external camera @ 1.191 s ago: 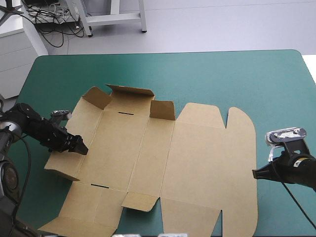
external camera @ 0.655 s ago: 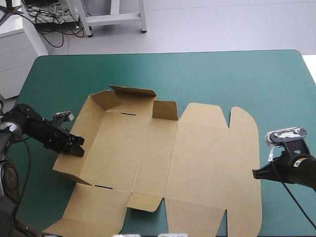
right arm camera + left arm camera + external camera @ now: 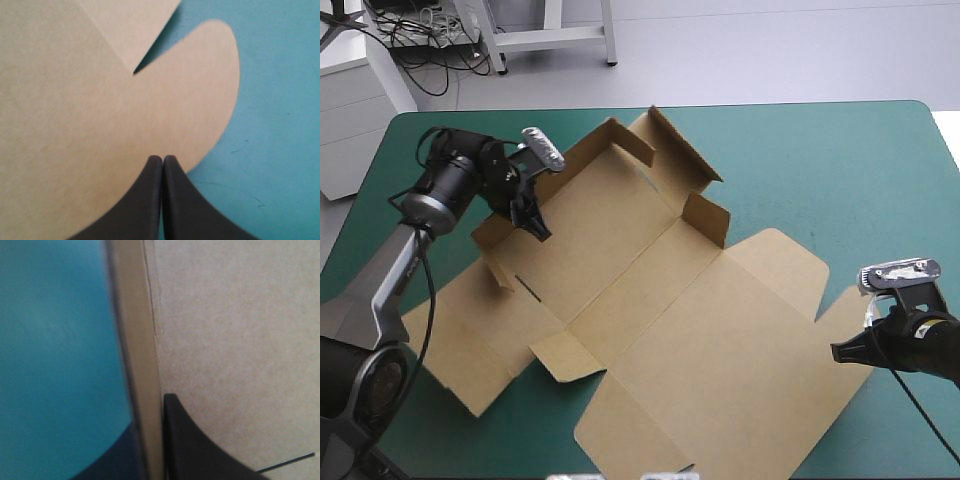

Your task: Fold the box

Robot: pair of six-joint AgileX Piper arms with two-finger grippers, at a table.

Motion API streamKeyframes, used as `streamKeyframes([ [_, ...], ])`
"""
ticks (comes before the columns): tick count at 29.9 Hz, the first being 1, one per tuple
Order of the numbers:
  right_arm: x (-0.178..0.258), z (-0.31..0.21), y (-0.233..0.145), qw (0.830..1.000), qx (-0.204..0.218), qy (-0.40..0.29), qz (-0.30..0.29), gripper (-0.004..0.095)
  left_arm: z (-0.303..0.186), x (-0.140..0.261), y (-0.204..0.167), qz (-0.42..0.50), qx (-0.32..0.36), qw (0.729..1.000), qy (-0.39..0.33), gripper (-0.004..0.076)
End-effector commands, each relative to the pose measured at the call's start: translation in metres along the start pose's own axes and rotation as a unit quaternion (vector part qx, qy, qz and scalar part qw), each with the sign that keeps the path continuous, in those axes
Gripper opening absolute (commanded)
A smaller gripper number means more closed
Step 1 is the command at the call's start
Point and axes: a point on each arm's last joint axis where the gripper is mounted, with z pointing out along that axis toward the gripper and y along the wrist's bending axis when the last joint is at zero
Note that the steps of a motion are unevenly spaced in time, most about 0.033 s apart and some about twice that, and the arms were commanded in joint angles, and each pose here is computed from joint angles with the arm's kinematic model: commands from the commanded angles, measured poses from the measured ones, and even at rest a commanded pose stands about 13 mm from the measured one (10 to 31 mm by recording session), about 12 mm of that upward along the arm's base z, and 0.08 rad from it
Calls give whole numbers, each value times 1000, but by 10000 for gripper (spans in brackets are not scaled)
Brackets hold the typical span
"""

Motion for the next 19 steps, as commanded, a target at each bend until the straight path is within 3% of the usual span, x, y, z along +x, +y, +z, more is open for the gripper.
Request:
streamKeyframes([
  [1,-6,-7,-1,1000,5,-30,-3,-20,-52,-42,-19,96,-115,983,-103,-10],
  [6,-6,-7,0,1000,4,-31,-2,-20,-76,-80,-60,201,-196,943,-176,-10],
  [13,-7,-7,1,999,-1,-33,1,-20,-90,-105,-113,277,-242,903,-221,-10],
  [19,-7,-7,1,999,-5,-36,3,-20,-96,-110,-126,274,-267,893,-237,-10],
])
